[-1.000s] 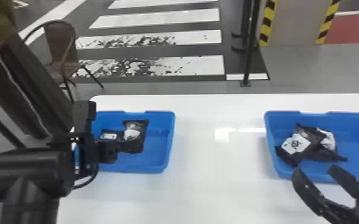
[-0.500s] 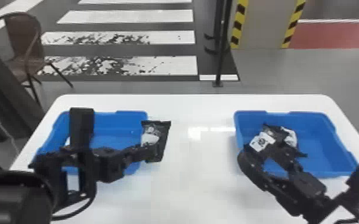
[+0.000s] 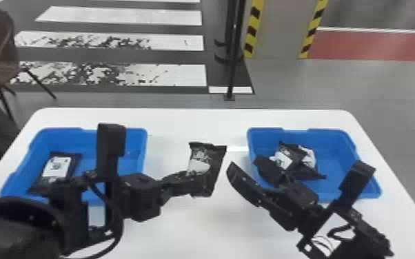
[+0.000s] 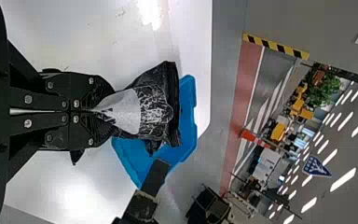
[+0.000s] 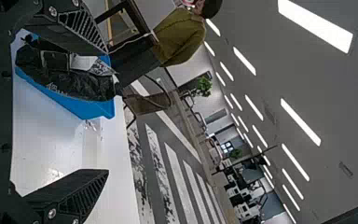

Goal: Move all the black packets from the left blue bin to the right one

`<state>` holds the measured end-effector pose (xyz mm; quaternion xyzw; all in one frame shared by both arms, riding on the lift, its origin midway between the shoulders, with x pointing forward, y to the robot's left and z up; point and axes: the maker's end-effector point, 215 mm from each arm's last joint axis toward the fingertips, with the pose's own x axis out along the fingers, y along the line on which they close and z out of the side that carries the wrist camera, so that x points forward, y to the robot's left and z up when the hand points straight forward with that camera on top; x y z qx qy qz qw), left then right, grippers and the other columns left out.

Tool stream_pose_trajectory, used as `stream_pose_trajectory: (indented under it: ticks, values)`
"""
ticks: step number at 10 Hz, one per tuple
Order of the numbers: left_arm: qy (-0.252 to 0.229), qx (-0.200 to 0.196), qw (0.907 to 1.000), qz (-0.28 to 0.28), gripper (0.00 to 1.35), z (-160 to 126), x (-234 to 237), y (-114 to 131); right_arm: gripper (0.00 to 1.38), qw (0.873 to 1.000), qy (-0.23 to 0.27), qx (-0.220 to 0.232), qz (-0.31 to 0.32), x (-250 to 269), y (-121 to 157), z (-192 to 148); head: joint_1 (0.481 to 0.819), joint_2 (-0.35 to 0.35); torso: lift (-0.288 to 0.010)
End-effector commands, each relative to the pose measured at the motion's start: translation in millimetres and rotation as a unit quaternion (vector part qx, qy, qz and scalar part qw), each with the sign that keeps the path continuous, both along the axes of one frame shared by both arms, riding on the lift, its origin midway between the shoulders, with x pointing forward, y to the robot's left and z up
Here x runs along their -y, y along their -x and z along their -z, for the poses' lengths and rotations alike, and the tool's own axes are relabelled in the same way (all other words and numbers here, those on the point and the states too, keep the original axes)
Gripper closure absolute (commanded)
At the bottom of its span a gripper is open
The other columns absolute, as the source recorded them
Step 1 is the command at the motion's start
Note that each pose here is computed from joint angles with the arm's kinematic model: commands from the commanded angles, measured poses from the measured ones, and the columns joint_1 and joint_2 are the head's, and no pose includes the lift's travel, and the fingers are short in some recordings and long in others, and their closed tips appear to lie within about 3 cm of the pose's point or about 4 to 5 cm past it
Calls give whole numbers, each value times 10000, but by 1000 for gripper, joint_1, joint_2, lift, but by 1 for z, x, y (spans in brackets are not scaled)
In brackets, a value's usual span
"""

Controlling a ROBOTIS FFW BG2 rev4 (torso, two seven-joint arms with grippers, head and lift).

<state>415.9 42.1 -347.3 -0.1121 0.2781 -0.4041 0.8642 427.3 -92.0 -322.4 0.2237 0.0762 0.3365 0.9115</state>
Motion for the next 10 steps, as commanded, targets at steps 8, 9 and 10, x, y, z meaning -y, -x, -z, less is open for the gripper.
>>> stream_pose_trajectory:
  ticks: [8,9,10]
  values:
    - [194,11,9990,413,1173,-11,36,12,1273,9997,-231,13,-102,-17,-12,-3,695,-88,-140]
    - [197,41,9991,365,1159,-12,34,9,1279,9996,-265,24,-112,-19,-12,-5,695,-91,-140]
    - [239,104,9994,221,949,-14,26,4,1279,9996,-260,37,-88,-16,-13,-5,695,-91,-140]
